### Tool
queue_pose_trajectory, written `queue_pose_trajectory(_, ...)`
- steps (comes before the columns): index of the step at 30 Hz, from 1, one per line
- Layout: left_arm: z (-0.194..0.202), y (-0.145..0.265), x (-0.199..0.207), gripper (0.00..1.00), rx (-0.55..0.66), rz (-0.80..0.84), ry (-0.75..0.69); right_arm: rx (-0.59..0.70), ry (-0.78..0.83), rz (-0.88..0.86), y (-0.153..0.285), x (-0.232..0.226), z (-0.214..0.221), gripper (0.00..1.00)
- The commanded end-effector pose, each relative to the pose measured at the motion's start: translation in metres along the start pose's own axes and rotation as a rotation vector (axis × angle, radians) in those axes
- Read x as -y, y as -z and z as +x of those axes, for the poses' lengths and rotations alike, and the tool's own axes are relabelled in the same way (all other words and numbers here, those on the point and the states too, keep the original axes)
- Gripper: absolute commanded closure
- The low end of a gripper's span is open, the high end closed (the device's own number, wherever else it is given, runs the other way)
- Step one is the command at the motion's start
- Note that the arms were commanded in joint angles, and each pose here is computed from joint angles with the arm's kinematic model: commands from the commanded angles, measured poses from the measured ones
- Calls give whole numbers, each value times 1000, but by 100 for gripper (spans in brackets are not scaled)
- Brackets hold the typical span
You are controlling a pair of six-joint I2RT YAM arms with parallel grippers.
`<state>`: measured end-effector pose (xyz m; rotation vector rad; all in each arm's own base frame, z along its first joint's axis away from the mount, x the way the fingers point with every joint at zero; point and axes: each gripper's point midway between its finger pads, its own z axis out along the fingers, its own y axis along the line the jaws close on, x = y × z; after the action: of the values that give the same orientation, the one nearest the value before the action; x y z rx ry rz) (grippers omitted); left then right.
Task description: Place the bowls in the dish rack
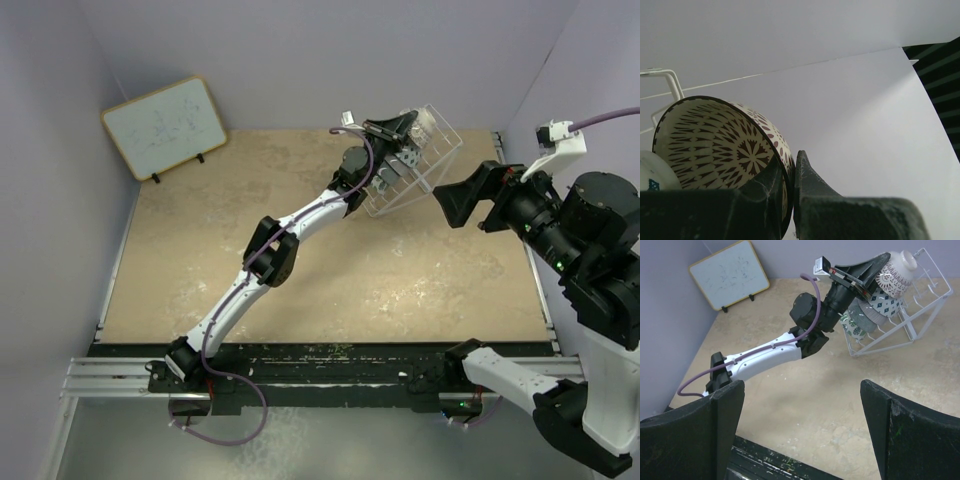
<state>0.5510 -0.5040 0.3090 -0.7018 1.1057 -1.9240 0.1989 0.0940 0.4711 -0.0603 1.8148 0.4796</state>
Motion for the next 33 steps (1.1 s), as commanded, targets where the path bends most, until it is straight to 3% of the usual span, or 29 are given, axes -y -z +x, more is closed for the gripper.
queue_pose_trajectory(1, -7, -11, 43, 96, -4, 77, -13, 25, 15, -8, -5, -1, -6, 0)
queue_pose_trajectory(20, -1, -11, 19, 86, -38, 7, -45, 20, 17, -2, -5, 1, -3, 0)
queue_pose_trajectory(33, 2, -14, 29, 74, -53, -6, -89, 18, 19, -5, -5, 0, -2, 0)
